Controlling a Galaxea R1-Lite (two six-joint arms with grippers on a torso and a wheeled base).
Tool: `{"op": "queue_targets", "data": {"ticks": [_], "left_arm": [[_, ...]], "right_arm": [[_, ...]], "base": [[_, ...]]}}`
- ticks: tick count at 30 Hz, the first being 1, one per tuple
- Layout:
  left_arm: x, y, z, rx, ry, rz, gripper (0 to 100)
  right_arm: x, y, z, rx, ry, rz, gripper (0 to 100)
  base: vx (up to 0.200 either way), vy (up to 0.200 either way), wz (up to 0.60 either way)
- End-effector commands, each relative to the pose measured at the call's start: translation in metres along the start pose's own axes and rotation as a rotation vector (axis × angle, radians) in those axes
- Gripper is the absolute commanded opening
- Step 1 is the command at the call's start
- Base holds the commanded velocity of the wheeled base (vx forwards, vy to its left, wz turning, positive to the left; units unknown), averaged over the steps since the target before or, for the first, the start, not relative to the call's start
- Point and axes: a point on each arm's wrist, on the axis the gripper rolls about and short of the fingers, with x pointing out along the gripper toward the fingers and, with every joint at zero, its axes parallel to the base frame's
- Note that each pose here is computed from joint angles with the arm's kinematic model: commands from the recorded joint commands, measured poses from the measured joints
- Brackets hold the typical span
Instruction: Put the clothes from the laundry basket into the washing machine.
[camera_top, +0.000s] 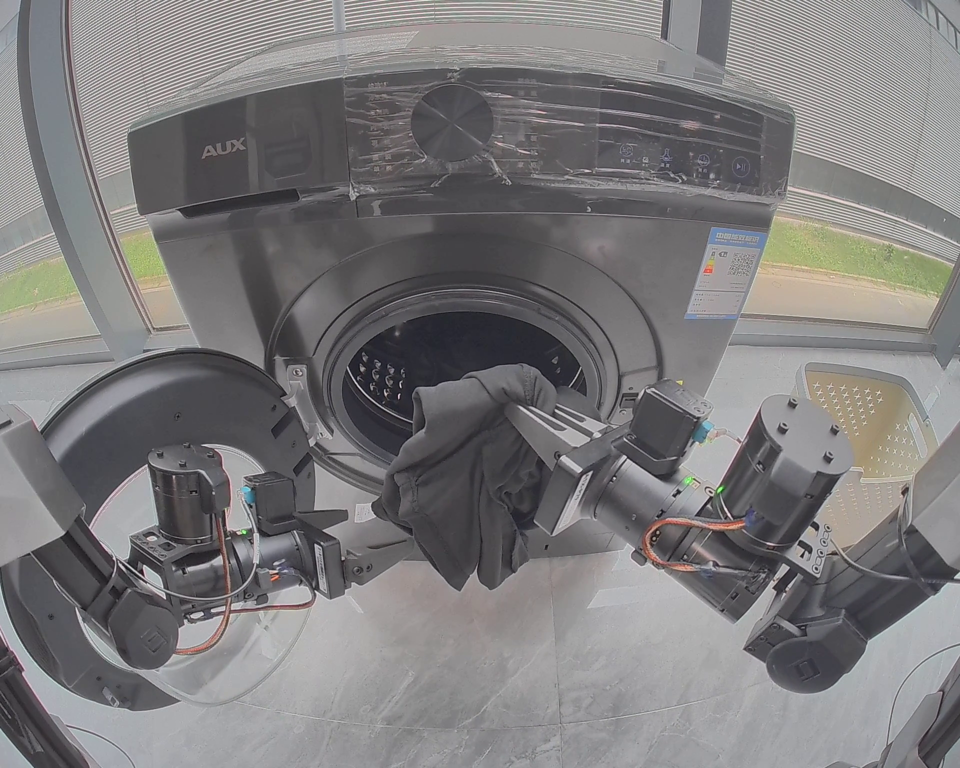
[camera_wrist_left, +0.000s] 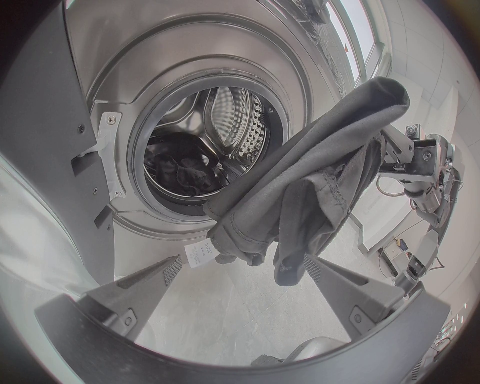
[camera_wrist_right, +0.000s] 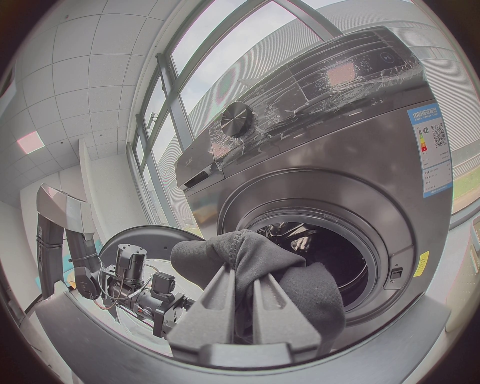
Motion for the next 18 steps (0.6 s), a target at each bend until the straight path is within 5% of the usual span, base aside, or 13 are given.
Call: {"op": "queue_targets", "data": {"ticks": [1, 18], "left_arm": [[0.001, 0.003, 0.004, -0.001, -0.016, 0.007, 100], [0.012, 0.007, 0.007, 0.006, -0.050, 0.047, 100]], "right_arm": [[-0.001, 0.000, -0.001, -0.001, 0.003, 0.000, 0], [-0.011, -0.005, 0.001, -0.011, 0.018, -0.003, 0]], "base": [[0.000, 0.000, 0.00], [0.000, 0.000, 0.00]]}}
